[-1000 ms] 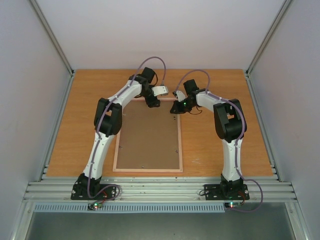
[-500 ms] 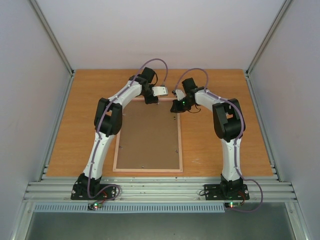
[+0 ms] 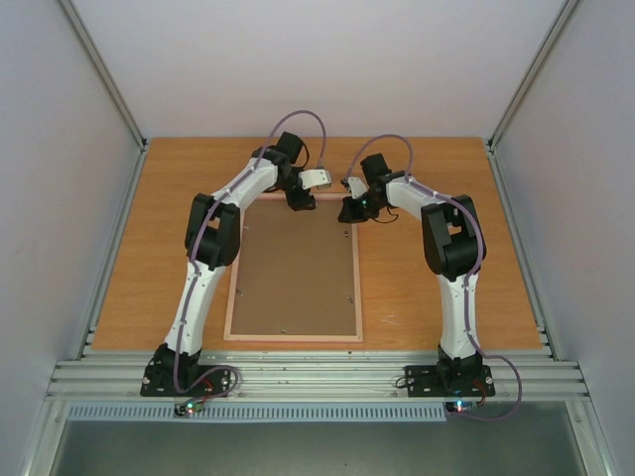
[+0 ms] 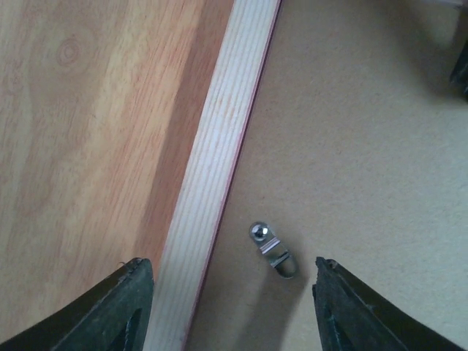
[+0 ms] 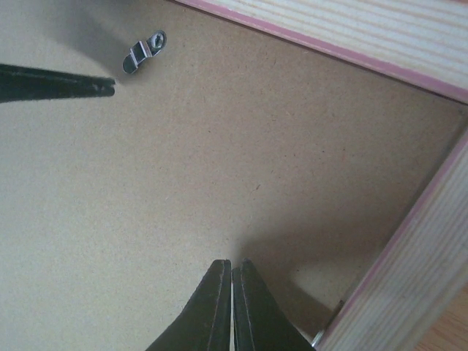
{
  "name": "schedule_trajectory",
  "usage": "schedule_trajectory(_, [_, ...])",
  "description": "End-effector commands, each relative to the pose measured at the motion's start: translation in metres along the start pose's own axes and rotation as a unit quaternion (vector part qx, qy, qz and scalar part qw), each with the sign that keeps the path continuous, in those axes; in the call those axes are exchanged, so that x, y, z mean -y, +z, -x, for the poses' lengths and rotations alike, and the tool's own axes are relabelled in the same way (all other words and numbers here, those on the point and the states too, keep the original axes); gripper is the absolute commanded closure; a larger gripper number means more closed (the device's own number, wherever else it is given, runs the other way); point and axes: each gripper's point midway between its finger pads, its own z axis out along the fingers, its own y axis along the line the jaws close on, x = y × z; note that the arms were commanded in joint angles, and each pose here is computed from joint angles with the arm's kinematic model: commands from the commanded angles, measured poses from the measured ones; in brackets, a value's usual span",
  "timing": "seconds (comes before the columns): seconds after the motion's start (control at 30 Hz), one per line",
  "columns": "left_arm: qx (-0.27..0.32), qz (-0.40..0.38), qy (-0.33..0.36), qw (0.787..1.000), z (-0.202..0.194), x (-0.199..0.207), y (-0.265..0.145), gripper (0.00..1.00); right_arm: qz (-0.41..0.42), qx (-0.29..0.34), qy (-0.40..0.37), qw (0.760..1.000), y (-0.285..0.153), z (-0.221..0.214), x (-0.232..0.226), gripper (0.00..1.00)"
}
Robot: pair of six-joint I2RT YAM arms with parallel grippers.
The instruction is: Put the photo into the frame
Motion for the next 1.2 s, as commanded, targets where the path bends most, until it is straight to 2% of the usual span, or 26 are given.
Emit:
schedule_trajectory(0.0, [0.014,-0.029,-0.041,0.999,0.007,0.01,0.004,0.37,-0.053,-0.039,0.013,0.998,0.02,-0.024,0.032,0.94])
schedule_trajectory(0.13, [0.009,-0.019,-0.042,0.999,0.008,0.006,0.009,0.3,-0.053,-0.04,0.014,0.998,0.02,-0.024,0.032,0.94])
schedule_trajectory(0.3, [-0.043,-0.004,-0.005,0.999,-0.007,0.014,0.032,0.31,-0.053,-0.041,0.014,0.998,0.02,-0.024,0.032,0.94])
schedule_trajectory(0.37, [-0.06,0.002,0.01,0.998,-0.014,0.014,0.039,0.34,-0.054,-0.041,0.014,0.998,0.02,-0.024,0.033,0.94])
schedule_trajectory(0.47, [-0.076,0.007,0.014,0.997,-0.025,0.01,0.044,0.45,-0.053,-0.041,0.014,0.998,0.02,-0.024,0.032,0.94])
schedule_trajectory(0.63, [-0.086,-0.016,0.008,0.996,-0.045,0.014,0.04,0.58,-0.053,-0.042,0.013,0.998,0.02,-0.023,0.033,0.94])
schedule_trajectory(0.97, [-0.079,-0.056,0.079,0.992,-0.051,0.033,0.04,0.67,-0.054,-0.045,0.015,0.997,0.021,-0.024,0.033,0.94])
schedule_trajectory(1.17, [-0.07,-0.072,0.126,0.987,-0.05,0.035,0.044,0.76,-0.055,-0.046,0.016,0.997,0.022,-0.024,0.034,0.94])
